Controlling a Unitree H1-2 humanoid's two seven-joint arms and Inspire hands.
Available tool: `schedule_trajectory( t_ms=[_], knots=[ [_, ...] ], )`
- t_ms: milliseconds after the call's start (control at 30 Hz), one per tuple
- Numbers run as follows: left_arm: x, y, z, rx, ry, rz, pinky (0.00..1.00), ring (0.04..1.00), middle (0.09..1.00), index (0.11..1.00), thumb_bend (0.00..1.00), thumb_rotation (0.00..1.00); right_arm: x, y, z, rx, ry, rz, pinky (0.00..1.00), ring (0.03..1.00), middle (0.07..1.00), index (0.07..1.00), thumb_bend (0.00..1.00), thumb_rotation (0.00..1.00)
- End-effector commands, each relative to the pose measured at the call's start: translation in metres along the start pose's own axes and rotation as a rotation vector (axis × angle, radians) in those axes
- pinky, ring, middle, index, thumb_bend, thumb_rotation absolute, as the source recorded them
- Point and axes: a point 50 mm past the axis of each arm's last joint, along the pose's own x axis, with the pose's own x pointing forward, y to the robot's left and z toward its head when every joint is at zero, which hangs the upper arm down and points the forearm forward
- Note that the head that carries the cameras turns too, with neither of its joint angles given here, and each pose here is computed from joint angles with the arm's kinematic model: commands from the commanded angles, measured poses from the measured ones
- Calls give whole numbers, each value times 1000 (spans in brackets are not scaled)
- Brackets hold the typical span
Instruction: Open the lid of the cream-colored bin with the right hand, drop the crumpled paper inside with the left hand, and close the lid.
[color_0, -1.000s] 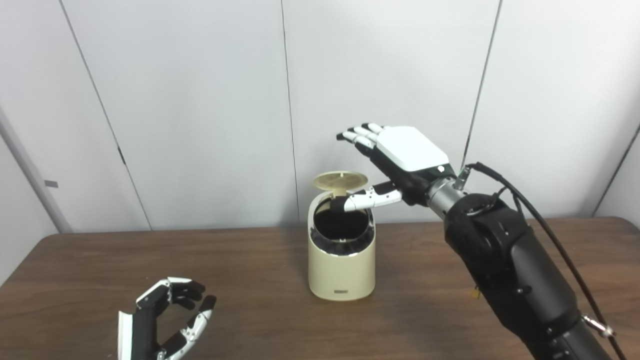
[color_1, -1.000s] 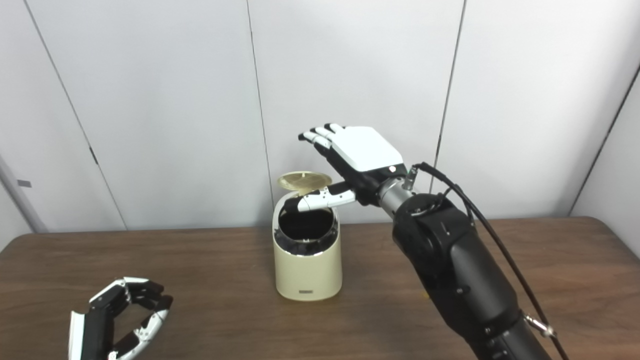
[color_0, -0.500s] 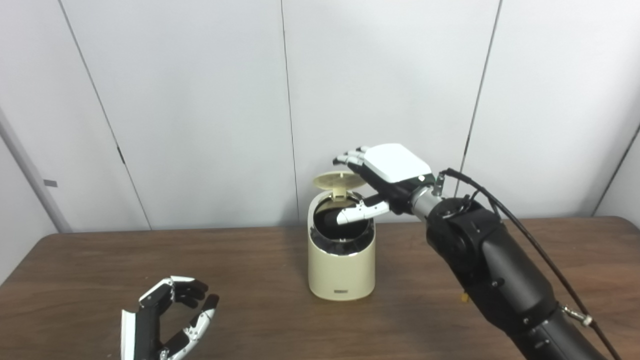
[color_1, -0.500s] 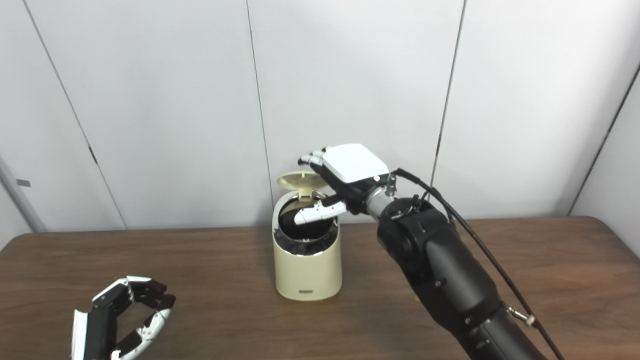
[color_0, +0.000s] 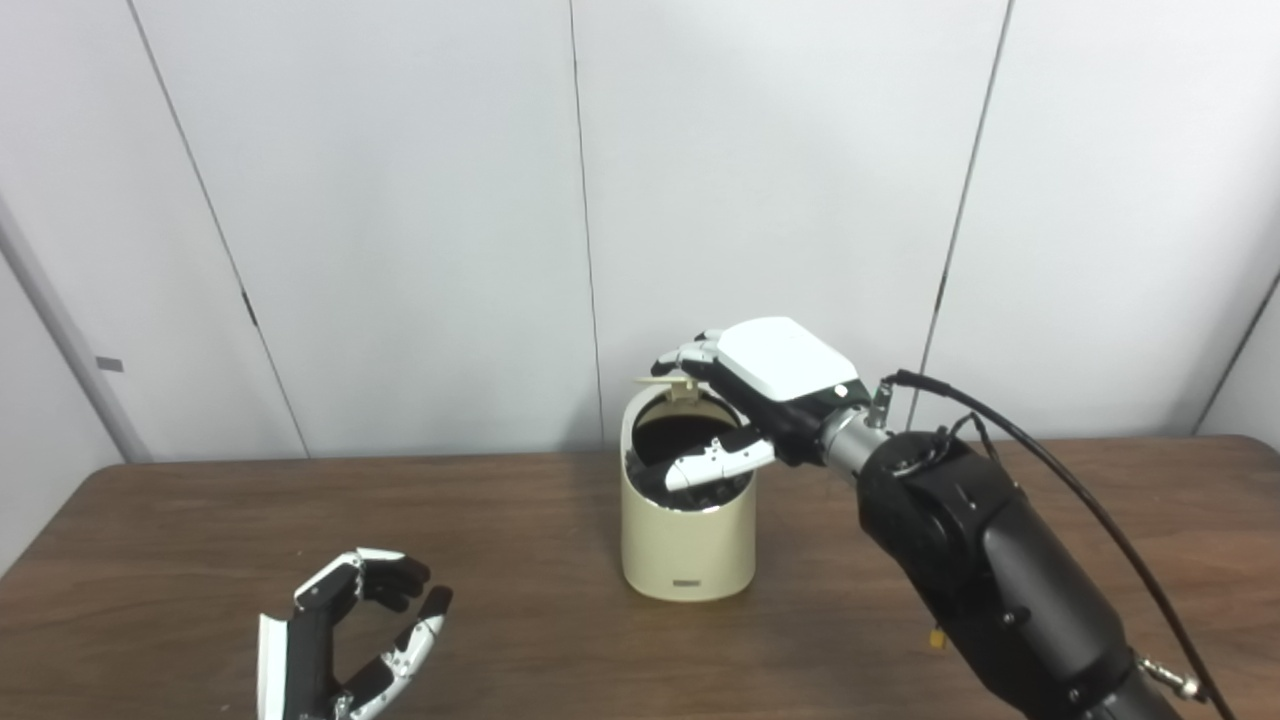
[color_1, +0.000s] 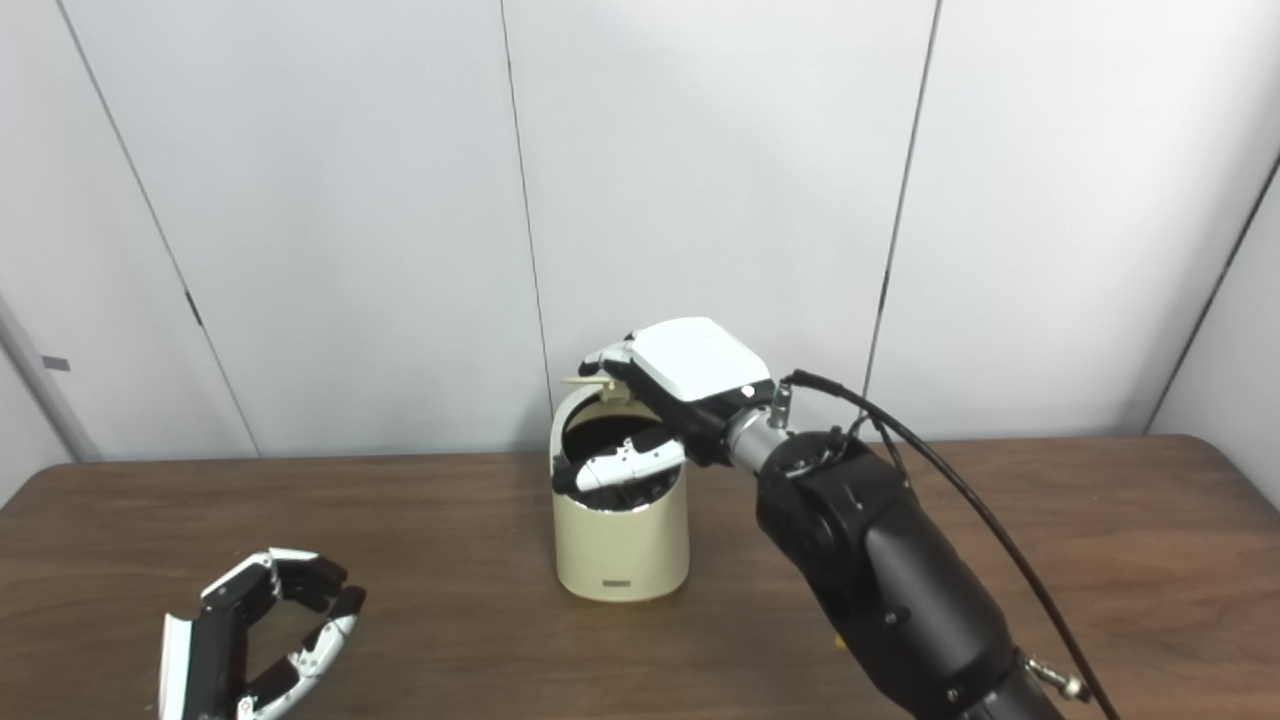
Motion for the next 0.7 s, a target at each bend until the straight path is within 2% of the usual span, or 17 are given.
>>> schedule_trajectory(
  t_ms=[0, 233, 667],
  knots=[
    [-7, -8, -3, -12, 9, 0, 416, 487, 518, 484, 486, 64, -3, -22, 6, 0, -28, -77, 910, 909, 856, 806, 889, 946],
    [-6, -5, -2, -6, 2, -2, 417, 490, 521, 485, 486, 65, -16, -18, 10, 31, -53, -90, 911, 895, 840, 791, 878, 928],
    [-6, 1, 1, -13, -4, -1, 418, 492, 525, 485, 485, 63, -28, -16, 11, 49, -48, -82, 897, 871, 818, 777, 889, 936]
  ],
)
